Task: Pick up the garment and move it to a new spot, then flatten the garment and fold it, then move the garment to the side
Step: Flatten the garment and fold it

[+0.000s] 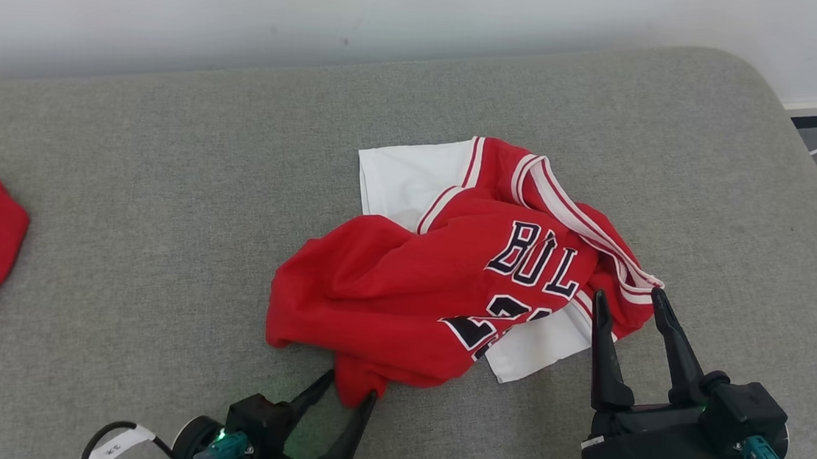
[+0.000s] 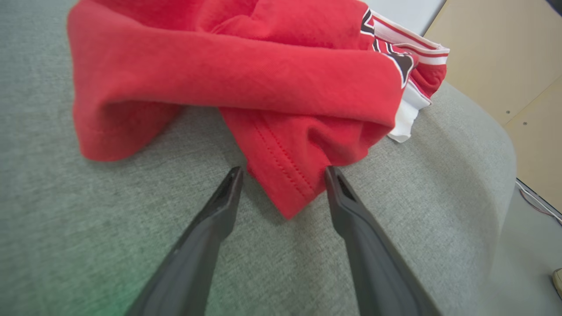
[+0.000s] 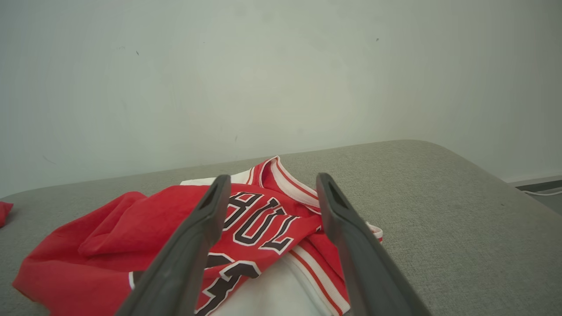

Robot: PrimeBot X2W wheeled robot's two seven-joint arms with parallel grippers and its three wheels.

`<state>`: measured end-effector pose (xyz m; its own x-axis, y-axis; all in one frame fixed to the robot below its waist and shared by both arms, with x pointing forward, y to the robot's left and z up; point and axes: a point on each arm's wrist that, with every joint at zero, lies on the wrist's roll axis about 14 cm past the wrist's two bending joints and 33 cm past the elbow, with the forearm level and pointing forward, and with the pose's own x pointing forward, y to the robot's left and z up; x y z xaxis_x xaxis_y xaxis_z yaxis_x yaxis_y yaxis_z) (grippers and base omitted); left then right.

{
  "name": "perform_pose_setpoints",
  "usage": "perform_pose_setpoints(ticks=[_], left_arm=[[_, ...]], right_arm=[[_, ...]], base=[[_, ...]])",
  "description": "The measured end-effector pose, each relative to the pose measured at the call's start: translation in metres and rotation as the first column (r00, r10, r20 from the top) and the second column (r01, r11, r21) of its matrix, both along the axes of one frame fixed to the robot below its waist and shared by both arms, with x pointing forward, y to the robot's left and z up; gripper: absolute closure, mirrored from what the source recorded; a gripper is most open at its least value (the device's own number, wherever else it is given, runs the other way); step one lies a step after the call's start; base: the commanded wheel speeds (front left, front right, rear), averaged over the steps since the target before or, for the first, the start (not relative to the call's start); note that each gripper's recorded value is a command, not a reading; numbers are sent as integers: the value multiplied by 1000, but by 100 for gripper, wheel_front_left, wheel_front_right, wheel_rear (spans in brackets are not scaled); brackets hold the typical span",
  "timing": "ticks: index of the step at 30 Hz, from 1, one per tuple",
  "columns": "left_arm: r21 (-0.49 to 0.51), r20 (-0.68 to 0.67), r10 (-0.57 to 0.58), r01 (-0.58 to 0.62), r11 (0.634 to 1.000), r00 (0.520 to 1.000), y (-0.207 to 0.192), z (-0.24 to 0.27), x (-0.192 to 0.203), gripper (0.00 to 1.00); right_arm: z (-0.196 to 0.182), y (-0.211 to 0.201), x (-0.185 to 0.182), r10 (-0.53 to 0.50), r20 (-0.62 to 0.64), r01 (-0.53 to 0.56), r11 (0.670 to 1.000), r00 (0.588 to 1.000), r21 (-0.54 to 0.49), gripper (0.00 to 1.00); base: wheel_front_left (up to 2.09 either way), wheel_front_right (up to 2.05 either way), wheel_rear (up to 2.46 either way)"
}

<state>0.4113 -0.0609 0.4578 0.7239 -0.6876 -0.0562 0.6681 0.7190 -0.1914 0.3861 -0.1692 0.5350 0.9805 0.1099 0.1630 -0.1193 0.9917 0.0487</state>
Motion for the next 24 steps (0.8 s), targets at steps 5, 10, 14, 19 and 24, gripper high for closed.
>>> perform_pose_setpoints(ticks=[5,10,14,19,24], left_arm=[[-30,14,3,-2,1000,1000,-1,11,3,100],[-70,58,70,-66,995,996,12,32,13,100],[-108,119,166,-154,982,979,38,56,25,100],[-120,188,293,-274,954,937,85,76,29,100],[-124,228,398,-379,917,889,130,87,19,100]], right_arm=[[0,4,2,11,0,-11,1000,1000,3,0],[1,9,4,27,6,-27,1000,1000,7,0],[2,19,7,56,10,-56,998,998,13,0],[2,37,12,107,12,-107,994,994,20,0],[-1,50,14,146,5,-146,989,989,27,0]], base=[[0,0,0],[0,0,0],[0,0,0],[0,0,0],[0,0,0]])
